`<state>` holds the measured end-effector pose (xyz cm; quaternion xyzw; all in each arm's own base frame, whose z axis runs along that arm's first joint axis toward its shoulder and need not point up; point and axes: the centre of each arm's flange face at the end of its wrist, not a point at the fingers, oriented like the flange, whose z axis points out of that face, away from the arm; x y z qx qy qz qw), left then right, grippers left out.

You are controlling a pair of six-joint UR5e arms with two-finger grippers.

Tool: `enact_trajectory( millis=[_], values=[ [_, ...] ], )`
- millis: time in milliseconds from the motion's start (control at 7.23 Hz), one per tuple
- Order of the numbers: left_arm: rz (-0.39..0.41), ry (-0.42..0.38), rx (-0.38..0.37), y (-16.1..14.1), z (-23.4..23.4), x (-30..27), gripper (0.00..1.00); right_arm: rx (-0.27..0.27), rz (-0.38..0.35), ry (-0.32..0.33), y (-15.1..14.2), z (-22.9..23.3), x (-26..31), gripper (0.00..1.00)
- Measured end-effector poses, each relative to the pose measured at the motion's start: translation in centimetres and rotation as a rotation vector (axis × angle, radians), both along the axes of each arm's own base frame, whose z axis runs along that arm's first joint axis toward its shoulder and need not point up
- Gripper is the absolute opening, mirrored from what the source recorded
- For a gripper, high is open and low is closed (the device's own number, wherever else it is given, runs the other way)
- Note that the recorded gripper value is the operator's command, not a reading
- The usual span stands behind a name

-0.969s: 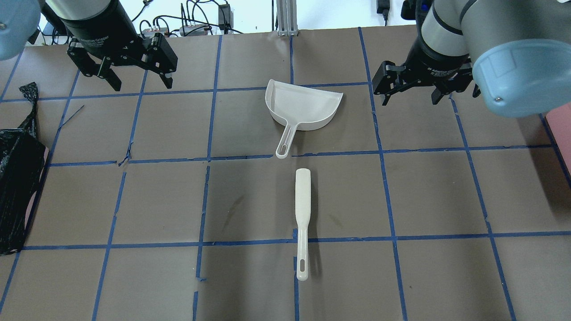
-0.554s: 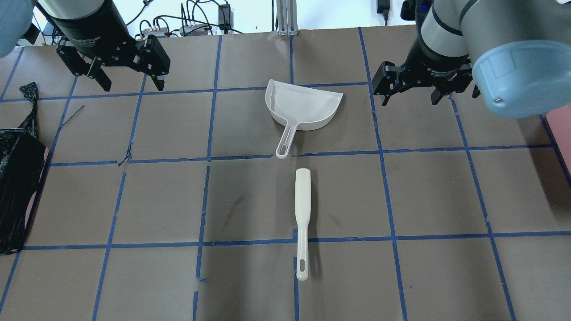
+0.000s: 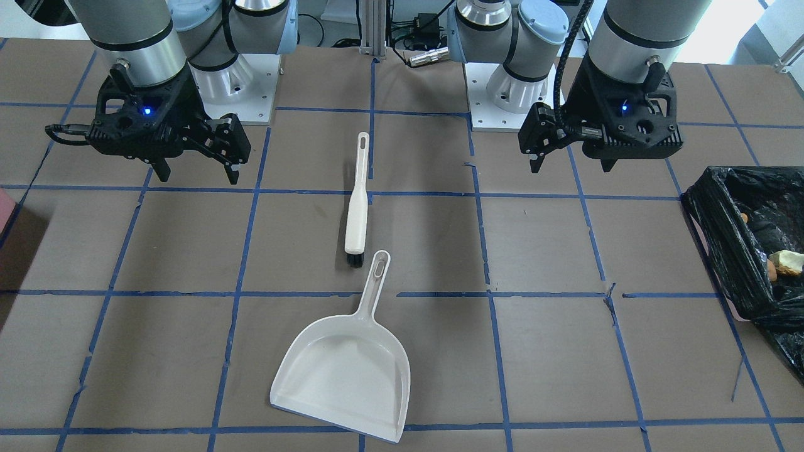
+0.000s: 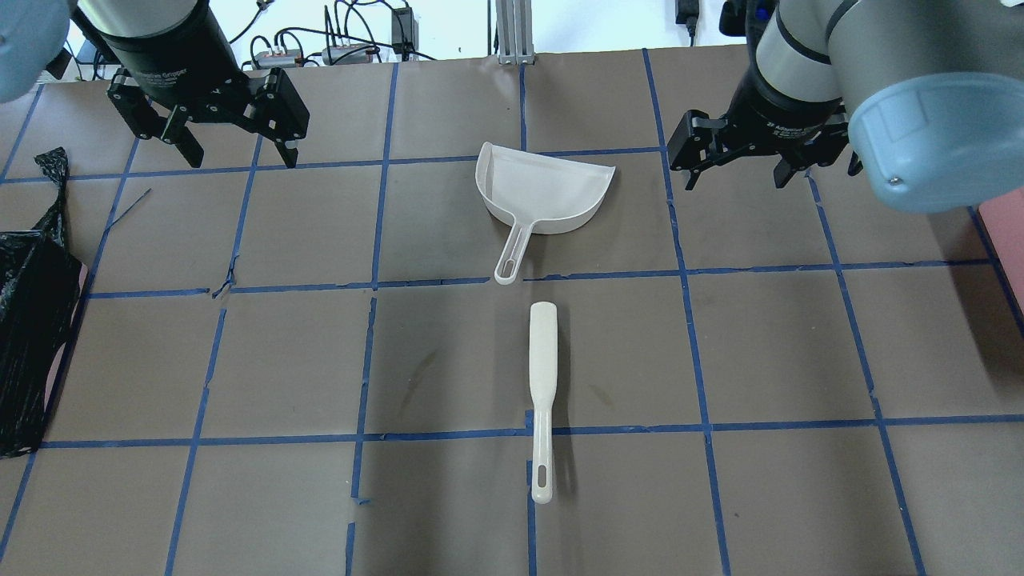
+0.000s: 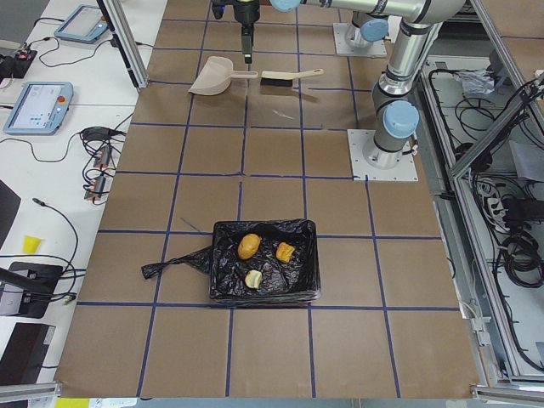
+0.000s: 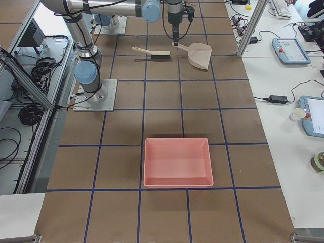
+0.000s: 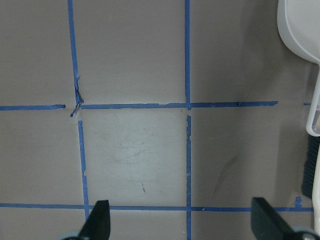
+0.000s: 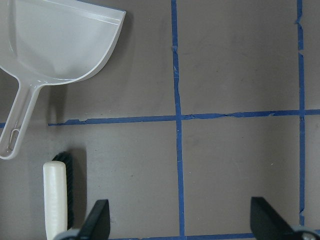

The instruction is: Sweep and dump trash in nearest bin

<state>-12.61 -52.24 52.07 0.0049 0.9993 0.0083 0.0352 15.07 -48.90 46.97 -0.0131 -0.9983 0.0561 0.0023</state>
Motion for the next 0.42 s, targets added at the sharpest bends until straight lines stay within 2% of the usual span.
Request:
enact_trajectory(
  millis=[415],
  values=[
    [-0.004, 0.001, -0.01, 0.02, 0.53, -0.04, 1.0, 0.002, 0.005, -0.021, -0.05, -0.18, 0.27, 1.0]
  ],
)
